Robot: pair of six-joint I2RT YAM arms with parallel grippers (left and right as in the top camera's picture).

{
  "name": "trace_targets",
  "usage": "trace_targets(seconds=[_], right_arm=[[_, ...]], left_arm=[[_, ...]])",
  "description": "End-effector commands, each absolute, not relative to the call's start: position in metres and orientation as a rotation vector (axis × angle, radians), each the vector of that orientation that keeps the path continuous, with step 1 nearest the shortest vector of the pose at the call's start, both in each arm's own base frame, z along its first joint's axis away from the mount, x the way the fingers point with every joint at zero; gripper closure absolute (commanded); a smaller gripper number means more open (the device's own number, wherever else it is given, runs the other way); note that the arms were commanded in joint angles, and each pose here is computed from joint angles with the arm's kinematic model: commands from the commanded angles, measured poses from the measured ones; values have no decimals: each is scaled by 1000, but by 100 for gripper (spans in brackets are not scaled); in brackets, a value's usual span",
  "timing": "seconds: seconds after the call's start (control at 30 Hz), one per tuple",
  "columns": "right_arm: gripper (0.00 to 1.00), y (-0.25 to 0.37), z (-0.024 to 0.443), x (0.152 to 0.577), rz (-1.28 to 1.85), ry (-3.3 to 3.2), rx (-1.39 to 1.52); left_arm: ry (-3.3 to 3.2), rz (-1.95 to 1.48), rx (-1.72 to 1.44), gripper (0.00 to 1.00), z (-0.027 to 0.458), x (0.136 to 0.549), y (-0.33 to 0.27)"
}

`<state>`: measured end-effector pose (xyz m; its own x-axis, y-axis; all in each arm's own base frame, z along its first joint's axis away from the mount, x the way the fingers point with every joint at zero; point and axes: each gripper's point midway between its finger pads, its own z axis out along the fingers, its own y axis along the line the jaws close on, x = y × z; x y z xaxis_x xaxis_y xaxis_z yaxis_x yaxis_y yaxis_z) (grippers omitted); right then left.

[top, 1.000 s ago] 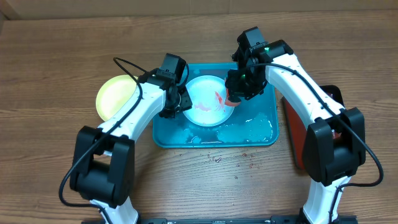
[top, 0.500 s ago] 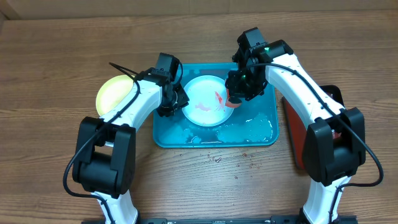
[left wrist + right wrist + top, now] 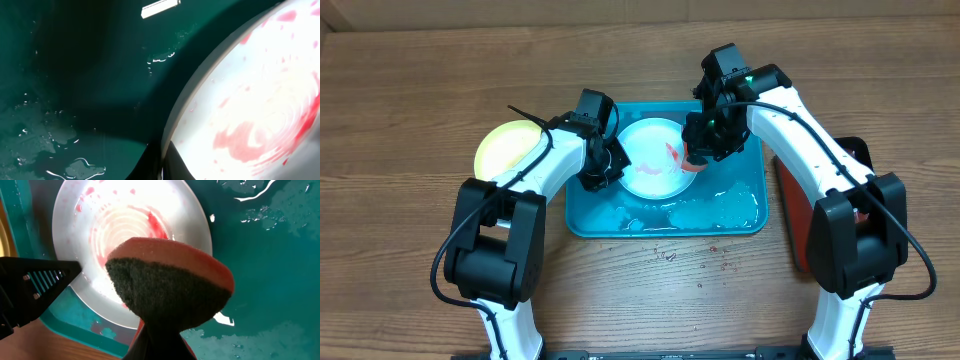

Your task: Clean dirty plates on tray and stack at the side

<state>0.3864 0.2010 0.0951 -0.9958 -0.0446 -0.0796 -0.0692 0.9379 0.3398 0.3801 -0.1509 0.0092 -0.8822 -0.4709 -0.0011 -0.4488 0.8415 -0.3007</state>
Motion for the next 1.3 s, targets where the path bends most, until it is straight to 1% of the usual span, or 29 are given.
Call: trace_targets(seconds=[0.0, 0.13, 0.27, 0.43, 0.63, 0.7, 0.8, 0.87, 1.13, 1.2, 1.27], right_arm=[[96, 205, 96, 388, 572, 3014, -101], [96, 211, 80, 389, 606, 3037, -105], [96, 220, 54, 399, 612, 3032, -158], [96, 227, 28, 402, 606, 3058, -137], [96, 229, -11, 382, 543, 3193, -55], [96, 234, -15, 376, 570, 3215, -64], [96, 263, -7, 362, 762, 3209, -178], [96, 279, -3, 352, 836, 3204, -252], [96, 310, -2, 314, 820, 3258, -407], [96, 304, -3, 308, 787, 3293, -399], [96, 291, -5, 311, 711, 3309, -394]], left_arm=[[2971, -479, -695, 96, 4, 377, -157], [2985, -528, -550, 96, 10, 380, -163], [3030, -547, -396, 96, 14, 374, -161], [3082, -516, -368, 96, 12, 363, -151], [3092, -507, -380, 96, 11, 361, -147], [3091, -507, -380, 96, 11, 361, -147], [3092, -508, -380, 96, 11, 361, -147], [3092, -511, -380, 96, 11, 361, -148], [3089, -512, -383, 96, 12, 362, -147], [3086, -513, -404, 96, 12, 363, -144], [3087, -511, -411, 96, 11, 363, -142]])
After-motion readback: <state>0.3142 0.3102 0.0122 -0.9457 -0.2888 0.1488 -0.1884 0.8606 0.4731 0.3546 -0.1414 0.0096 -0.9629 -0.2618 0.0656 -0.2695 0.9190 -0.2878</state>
